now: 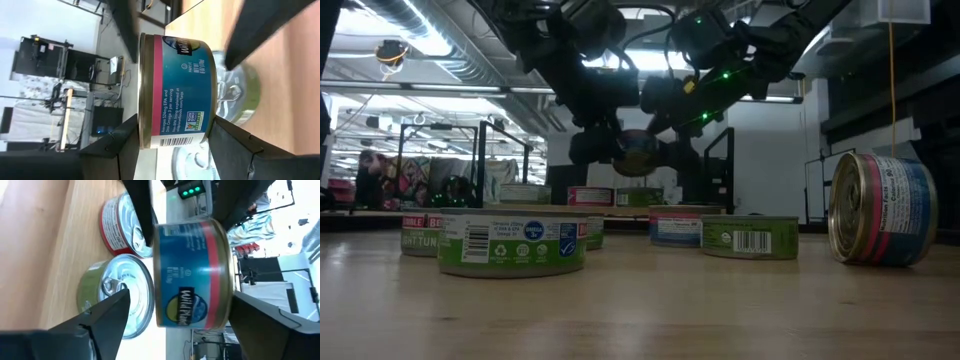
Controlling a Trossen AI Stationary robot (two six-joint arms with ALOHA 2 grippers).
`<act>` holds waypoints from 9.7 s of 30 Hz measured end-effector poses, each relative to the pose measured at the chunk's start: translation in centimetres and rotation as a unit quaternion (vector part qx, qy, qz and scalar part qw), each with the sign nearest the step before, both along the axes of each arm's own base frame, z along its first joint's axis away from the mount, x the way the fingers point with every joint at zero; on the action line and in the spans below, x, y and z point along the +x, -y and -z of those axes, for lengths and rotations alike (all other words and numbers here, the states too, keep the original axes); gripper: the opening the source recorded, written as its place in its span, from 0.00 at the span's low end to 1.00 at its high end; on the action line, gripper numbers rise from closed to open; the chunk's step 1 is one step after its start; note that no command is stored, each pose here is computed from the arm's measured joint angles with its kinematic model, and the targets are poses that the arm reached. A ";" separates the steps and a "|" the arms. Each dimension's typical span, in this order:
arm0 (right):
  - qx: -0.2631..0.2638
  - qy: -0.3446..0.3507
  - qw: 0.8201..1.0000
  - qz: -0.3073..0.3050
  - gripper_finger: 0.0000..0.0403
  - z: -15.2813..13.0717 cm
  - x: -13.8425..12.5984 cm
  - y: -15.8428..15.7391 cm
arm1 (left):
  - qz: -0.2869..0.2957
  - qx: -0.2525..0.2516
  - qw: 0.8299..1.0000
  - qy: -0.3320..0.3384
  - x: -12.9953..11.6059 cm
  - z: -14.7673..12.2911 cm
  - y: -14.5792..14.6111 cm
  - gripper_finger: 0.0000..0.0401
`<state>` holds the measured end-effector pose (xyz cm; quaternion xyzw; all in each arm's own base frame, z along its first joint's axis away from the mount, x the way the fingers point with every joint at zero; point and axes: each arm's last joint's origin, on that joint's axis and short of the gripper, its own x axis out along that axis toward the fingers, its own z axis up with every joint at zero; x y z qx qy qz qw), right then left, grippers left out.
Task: Stack canned seafood by type on shelf
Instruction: Put the blue-pink tuna can on the shelf, then stack the blue-pink tuna can on top of the blue-pink tuna can on the shelf
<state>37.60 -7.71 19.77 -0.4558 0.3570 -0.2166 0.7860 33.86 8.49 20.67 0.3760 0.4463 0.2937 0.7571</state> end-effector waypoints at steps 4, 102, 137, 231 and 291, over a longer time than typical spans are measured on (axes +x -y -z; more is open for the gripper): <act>-0.008 -0.001 1.000 0.000 0.80 0.0 0.2 -1.1 | -0.003 0.000 1.000 -0.003 -0.1 0.0 -0.3 0.49; 0.178 0.009 0.975 -0.131 0.80 -10.3 -9.8 -10.5 | 0.106 -0.037 0.993 0.035 6.2 4.9 -7.8 0.49; 0.178 0.009 0.975 -0.131 0.80 -10.3 -9.8 -10.5 | 0.093 -0.050 0.994 0.017 6.3 4.4 -6.0 0.49; 0.432 -0.016 0.881 -0.190 0.80 -1.6 -14.0 -4.6 | -0.359 -0.564 0.650 0.362 2.2 1.3 7.1 0.70; 0.384 -0.040 0.893 -0.231 0.80 0.1 -12.3 -4.3 | -0.341 -0.594 0.625 0.374 4.2 6.4 7.1 0.01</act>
